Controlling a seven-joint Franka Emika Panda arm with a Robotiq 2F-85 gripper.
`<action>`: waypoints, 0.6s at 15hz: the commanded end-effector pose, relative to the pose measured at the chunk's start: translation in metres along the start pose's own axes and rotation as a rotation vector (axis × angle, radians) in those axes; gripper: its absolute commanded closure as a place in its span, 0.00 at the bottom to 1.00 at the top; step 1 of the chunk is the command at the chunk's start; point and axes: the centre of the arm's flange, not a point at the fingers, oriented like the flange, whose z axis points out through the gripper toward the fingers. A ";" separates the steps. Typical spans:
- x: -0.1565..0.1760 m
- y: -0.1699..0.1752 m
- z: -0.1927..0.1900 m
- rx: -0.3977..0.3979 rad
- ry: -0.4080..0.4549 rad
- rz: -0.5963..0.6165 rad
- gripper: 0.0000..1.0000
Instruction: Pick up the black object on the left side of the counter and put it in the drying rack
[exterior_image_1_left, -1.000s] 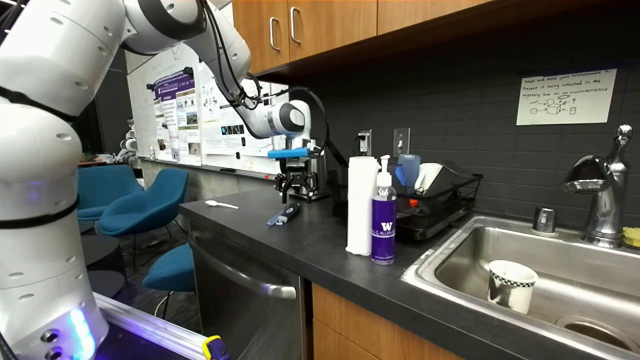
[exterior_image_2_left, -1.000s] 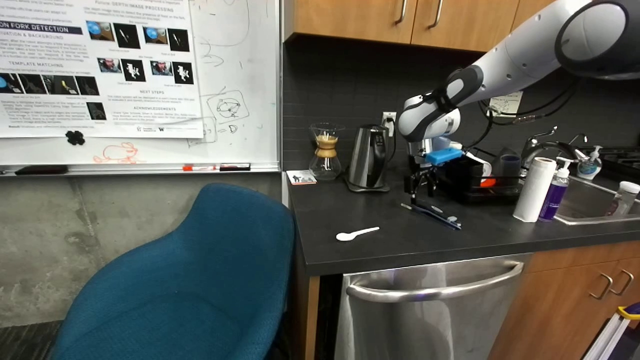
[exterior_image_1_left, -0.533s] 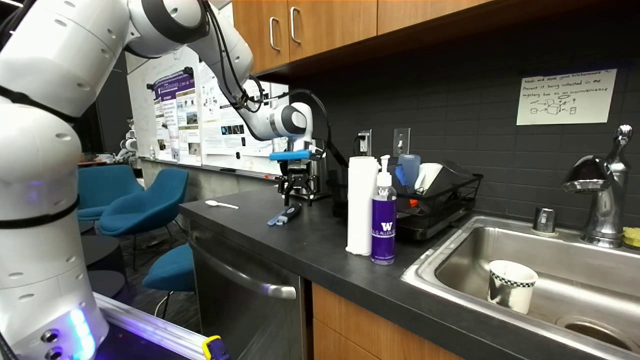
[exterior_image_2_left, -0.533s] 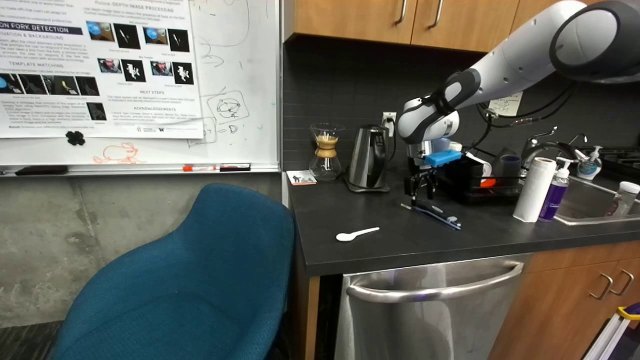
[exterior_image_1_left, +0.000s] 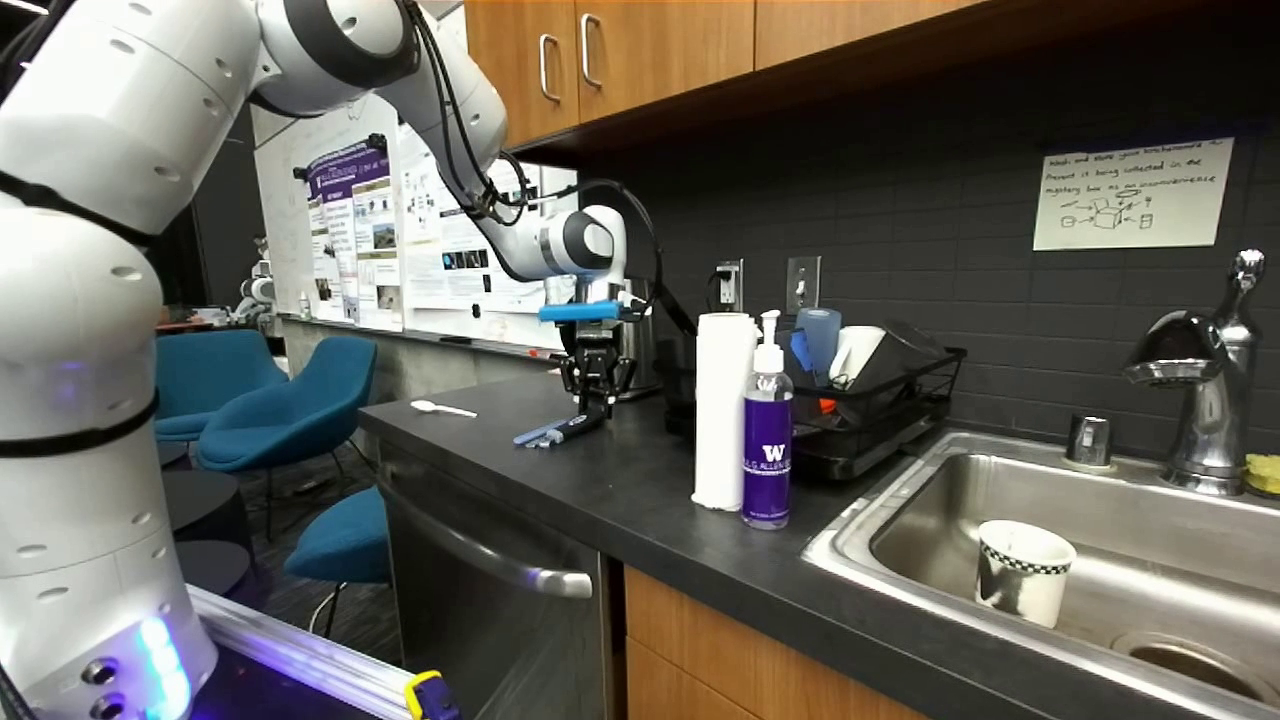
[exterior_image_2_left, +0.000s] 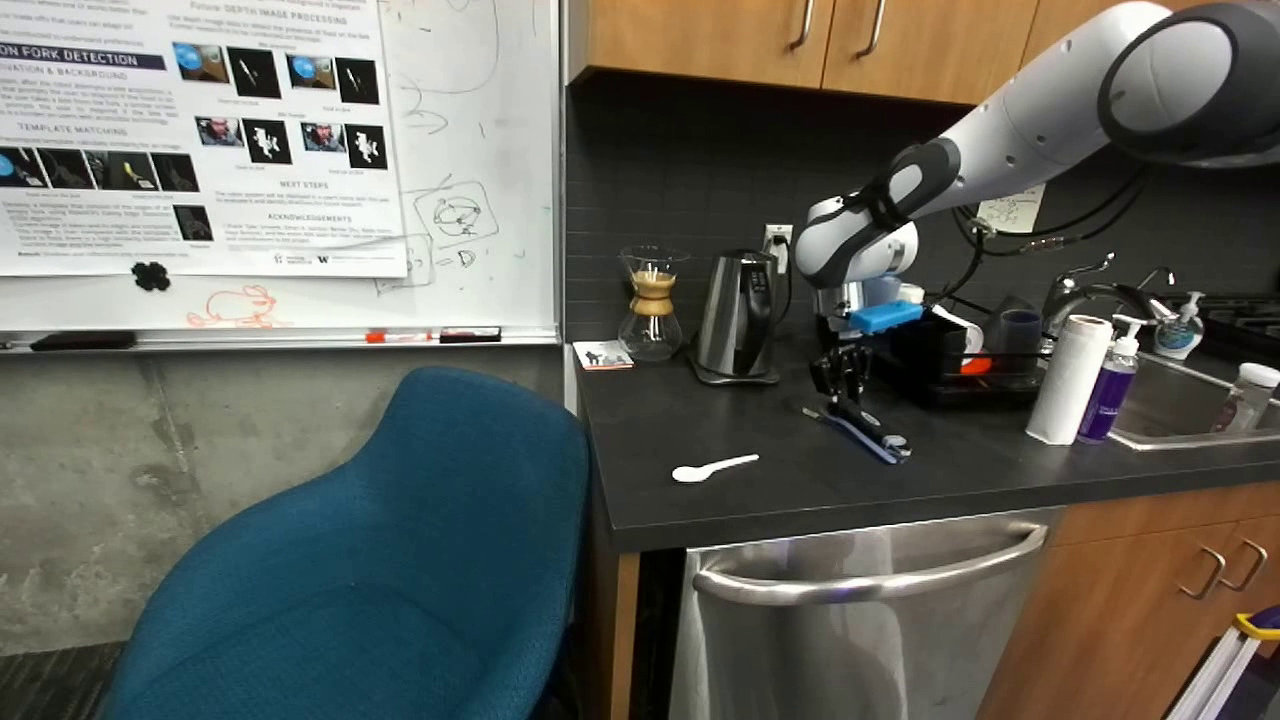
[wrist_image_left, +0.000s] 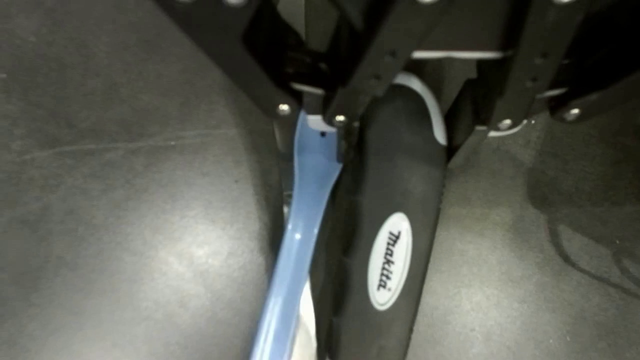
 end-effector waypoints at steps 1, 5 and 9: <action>-0.012 -0.001 -0.018 0.018 0.022 -0.009 0.82; -0.025 -0.003 -0.038 -0.019 0.074 -0.027 0.82; -0.045 -0.005 -0.060 -0.025 0.132 -0.069 0.82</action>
